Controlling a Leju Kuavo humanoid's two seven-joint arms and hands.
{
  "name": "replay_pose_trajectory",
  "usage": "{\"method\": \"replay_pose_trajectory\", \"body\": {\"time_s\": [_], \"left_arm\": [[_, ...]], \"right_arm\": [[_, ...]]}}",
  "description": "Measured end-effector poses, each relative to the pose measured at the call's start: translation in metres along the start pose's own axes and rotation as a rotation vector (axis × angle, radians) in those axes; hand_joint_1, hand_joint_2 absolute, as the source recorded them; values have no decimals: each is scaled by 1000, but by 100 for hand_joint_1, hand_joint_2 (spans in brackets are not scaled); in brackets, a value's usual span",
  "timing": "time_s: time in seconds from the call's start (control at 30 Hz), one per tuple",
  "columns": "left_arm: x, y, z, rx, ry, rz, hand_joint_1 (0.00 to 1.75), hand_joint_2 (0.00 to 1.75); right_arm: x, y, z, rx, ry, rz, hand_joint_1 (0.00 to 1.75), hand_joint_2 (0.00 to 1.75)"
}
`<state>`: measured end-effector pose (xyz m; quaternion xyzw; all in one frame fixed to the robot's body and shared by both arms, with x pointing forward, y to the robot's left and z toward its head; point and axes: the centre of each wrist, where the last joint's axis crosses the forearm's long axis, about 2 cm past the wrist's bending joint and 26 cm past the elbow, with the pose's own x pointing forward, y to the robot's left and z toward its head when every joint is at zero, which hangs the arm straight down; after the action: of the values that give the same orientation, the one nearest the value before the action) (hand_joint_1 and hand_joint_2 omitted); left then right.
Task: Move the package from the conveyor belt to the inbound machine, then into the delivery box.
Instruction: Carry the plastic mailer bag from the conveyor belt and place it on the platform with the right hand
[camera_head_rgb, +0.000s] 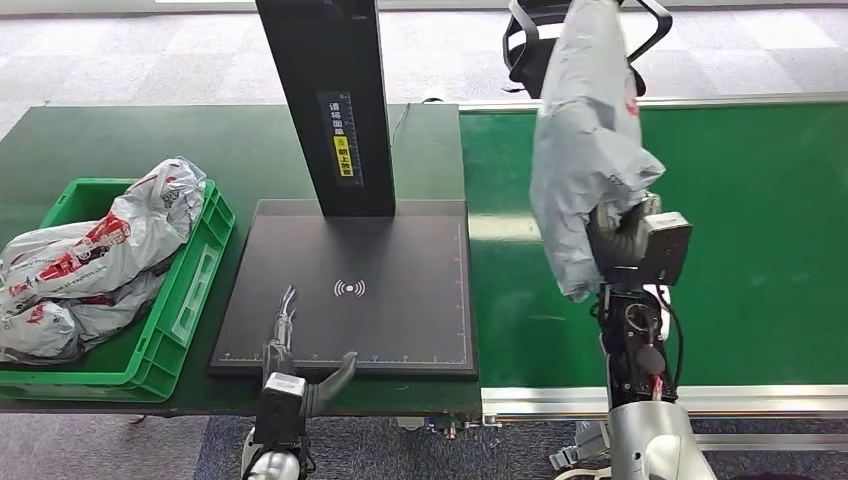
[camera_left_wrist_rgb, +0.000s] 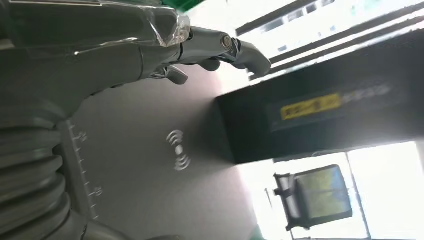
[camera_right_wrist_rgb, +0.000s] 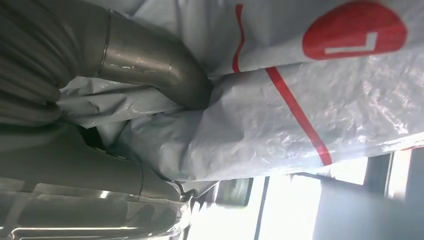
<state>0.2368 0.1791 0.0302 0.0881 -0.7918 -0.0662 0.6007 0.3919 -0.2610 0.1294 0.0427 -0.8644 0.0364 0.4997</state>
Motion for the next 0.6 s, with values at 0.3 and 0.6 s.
{"method": "replay_pose_trajectory", "body": {"time_s": [0.3,0.6], "left_arm": [[63,16,-3,248,-227,107,0,175],[110,22,-5,295,-406,154,0,175]], "right_arm": [[-12,101,18,526,120,-26,175,175],[-20,119,16,676,219,129,175,175]]}}
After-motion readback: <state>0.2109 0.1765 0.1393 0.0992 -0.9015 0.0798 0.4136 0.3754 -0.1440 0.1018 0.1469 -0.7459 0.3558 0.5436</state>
